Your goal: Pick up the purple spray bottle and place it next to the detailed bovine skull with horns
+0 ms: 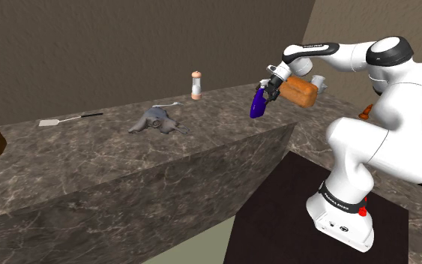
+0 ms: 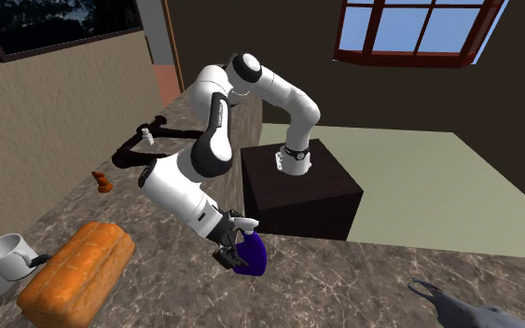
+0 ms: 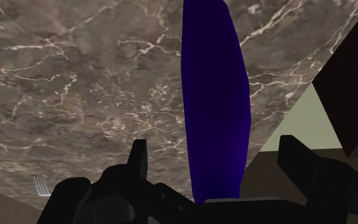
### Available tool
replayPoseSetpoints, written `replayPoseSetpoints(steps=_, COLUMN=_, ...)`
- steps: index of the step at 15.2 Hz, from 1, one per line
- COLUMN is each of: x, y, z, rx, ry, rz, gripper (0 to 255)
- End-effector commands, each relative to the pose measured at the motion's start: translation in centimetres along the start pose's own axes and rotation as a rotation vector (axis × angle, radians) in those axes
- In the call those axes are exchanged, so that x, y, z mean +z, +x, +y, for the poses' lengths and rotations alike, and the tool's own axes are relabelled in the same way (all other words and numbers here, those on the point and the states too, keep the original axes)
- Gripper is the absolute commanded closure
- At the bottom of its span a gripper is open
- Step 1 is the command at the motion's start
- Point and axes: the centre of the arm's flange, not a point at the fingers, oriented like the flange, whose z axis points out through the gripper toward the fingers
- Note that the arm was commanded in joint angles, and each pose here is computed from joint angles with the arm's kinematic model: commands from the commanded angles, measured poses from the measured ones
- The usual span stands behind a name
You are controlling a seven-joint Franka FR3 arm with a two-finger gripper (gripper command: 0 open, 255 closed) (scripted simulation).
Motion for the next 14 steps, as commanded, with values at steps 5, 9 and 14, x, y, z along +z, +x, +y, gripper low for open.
replayPoseSetpoints(steps=5, x=0.31, y=-0.03, z=-0.02, rx=0.0, ry=-0.001, rz=0.0, gripper=0)
replayPoseSetpoints(steps=9, x=0.3, y=-0.03, z=-0.02, rx=0.0, ry=-0.001, rz=0.0, gripper=255)
replayPoseSetpoints(steps=14, x=0.3, y=-0.04, z=-0.02, rx=0.0, ry=-0.001, rz=0.0, gripper=255)
